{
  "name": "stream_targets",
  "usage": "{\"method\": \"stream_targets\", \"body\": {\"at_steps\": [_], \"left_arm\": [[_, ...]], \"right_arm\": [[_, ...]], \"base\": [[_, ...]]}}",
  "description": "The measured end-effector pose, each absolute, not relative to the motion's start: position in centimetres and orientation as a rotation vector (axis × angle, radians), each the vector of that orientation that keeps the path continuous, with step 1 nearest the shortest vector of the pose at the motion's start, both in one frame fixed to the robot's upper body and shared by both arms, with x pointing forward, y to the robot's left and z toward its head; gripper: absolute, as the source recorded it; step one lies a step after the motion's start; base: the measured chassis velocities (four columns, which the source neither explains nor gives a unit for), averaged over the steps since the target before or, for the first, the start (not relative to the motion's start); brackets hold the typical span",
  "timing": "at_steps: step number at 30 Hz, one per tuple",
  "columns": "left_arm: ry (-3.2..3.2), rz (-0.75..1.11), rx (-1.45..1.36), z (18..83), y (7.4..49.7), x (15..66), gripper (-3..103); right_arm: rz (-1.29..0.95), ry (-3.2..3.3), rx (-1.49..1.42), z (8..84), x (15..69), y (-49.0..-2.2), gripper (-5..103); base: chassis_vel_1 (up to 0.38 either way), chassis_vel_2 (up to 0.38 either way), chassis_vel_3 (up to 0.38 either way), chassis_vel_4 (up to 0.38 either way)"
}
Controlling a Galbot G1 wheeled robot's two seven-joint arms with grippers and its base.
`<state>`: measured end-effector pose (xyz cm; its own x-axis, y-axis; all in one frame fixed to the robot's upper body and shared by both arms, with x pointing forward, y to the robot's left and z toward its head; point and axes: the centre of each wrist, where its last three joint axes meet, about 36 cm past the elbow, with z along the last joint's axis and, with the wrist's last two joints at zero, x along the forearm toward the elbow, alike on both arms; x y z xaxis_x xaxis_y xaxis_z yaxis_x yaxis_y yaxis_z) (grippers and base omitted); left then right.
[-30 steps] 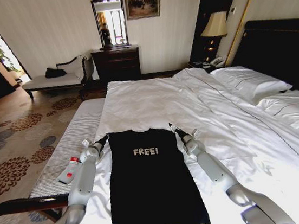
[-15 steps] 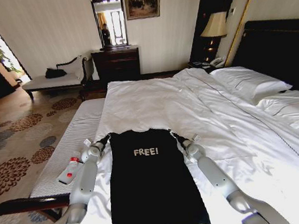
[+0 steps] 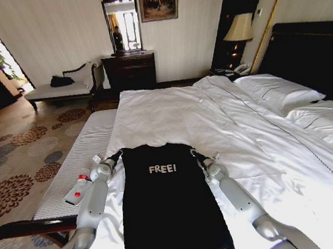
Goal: Fold the clothes on the bed.
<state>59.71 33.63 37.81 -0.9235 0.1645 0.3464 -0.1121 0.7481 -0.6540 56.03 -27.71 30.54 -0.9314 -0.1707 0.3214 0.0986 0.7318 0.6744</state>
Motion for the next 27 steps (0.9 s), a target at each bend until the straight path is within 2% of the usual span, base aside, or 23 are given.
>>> {"method": "stream_targets", "body": {"at_steps": [3,5,6,8,17,27], "left_arm": [[-2.563,0.991,-0.04,37.8,33.7,59.7,0],[-2.563,0.99,-0.04,37.8,33.7,59.7,0],[-2.563,0.989,-0.04,37.8,33.7,59.6,0],[-2.563,0.988,-0.04,37.7,33.8,59.6,0],[-2.585,0.986,-0.054,38.8,34.1,59.8,0],[-2.692,1.09,-0.15,46.4,34.8,61.7,0]], "right_arm": [[-1.055,-2.583,0.046,31.0,56.5,-27.9,10],[-1.056,-2.584,0.045,31.1,56.5,-27.9,10],[-1.065,-2.591,0.042,31.3,56.7,-28.0,5],[-1.072,-2.601,0.04,31.6,56.8,-28.1,1],[-1.069,-2.69,0.059,33.5,57.5,-28.3,0],[-1.109,-2.902,0.17,42.4,59.3,-31.2,0]], "base": [[0.0,0.0,0.0,0.0],[0.0,0.0,0.0,0.0],[0.0,0.0,0.0,0.0],[0.0,0.0,0.0,0.0],[0.0,0.0,0.0,0.0],[0.0,0.0,0.0,0.0]]}}
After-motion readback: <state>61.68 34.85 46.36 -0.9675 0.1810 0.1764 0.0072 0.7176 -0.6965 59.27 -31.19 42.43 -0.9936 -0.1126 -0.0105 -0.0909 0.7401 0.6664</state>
